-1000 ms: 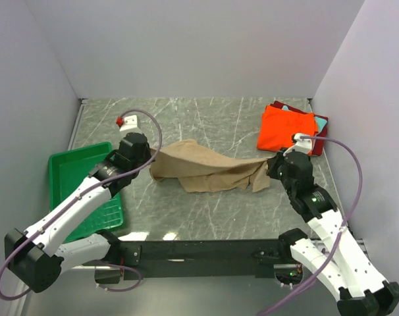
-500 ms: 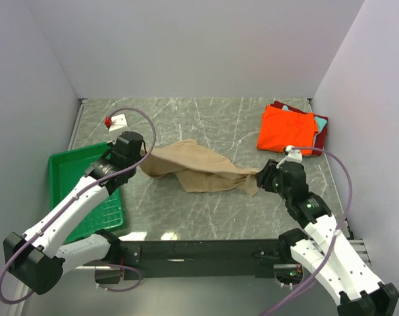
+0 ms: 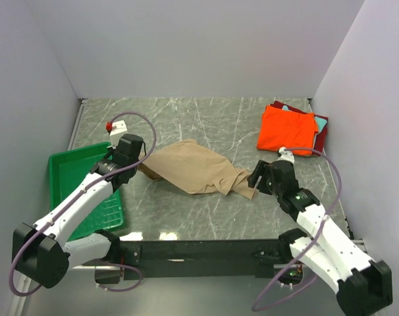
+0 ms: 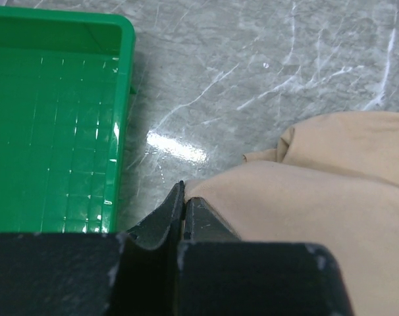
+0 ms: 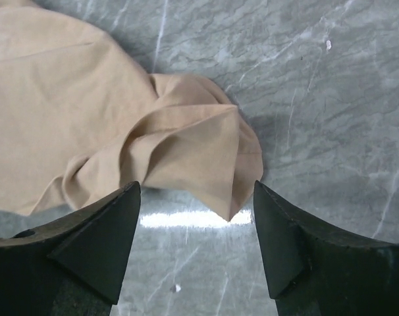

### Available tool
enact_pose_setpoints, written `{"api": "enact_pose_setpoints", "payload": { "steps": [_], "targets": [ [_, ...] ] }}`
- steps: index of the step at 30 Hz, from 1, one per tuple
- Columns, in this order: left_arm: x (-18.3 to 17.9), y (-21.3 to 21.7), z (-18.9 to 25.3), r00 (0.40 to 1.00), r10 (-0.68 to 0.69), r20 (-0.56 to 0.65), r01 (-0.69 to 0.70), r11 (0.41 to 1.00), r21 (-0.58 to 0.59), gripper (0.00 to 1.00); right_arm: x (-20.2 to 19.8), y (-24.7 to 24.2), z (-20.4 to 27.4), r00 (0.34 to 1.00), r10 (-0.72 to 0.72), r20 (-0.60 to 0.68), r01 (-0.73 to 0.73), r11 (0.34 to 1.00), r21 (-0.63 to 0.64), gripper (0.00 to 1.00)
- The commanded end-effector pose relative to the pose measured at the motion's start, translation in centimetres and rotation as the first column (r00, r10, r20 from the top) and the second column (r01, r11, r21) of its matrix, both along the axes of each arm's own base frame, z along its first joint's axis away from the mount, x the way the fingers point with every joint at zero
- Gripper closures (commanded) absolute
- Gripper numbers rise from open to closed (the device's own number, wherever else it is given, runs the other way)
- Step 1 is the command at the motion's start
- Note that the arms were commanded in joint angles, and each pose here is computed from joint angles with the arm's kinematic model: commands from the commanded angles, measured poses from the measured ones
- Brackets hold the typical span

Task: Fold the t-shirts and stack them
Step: Flatten the tshirt out

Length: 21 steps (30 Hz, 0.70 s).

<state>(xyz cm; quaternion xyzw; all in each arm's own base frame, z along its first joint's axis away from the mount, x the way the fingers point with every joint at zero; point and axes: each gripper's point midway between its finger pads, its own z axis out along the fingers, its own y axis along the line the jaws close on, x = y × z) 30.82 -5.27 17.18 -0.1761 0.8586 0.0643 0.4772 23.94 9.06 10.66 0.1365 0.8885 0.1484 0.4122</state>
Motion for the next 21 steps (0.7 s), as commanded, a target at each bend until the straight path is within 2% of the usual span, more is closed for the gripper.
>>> {"api": "enact_pose_setpoints", "payload": {
  "steps": [1,6,11,21],
  "targets": [
    [0.6,-0.3,-0.4,1.000,-0.013,0.008,0.014,1.000,-0.016,1.00,2.5,0.2,0.5,0.998,-0.040,0.046,0.039,0.999,0.015,0.24],
    [0.5,-0.4,-0.8,1.000,-0.019,-0.006,0.019,1.000,-0.017,1.00,4.1,-0.9,-0.6,0.996,-0.083,0.030,0.082,0.996,0.031,0.25],
    [0.5,-0.6,-0.7,1.000,-0.029,-0.001,0.029,0.999,-0.027,1.00,4.4,-0.8,-0.8,0.998,-0.024,0.052,0.016,0.989,0.144,0.31],
    [0.4,-0.8,-0.8,0.999,-0.039,-0.003,0.038,0.999,-0.037,1.00,3.9,-1.1,-2.0,0.999,0.026,0.042,-0.034,0.977,0.209,0.38]
  ]
}}
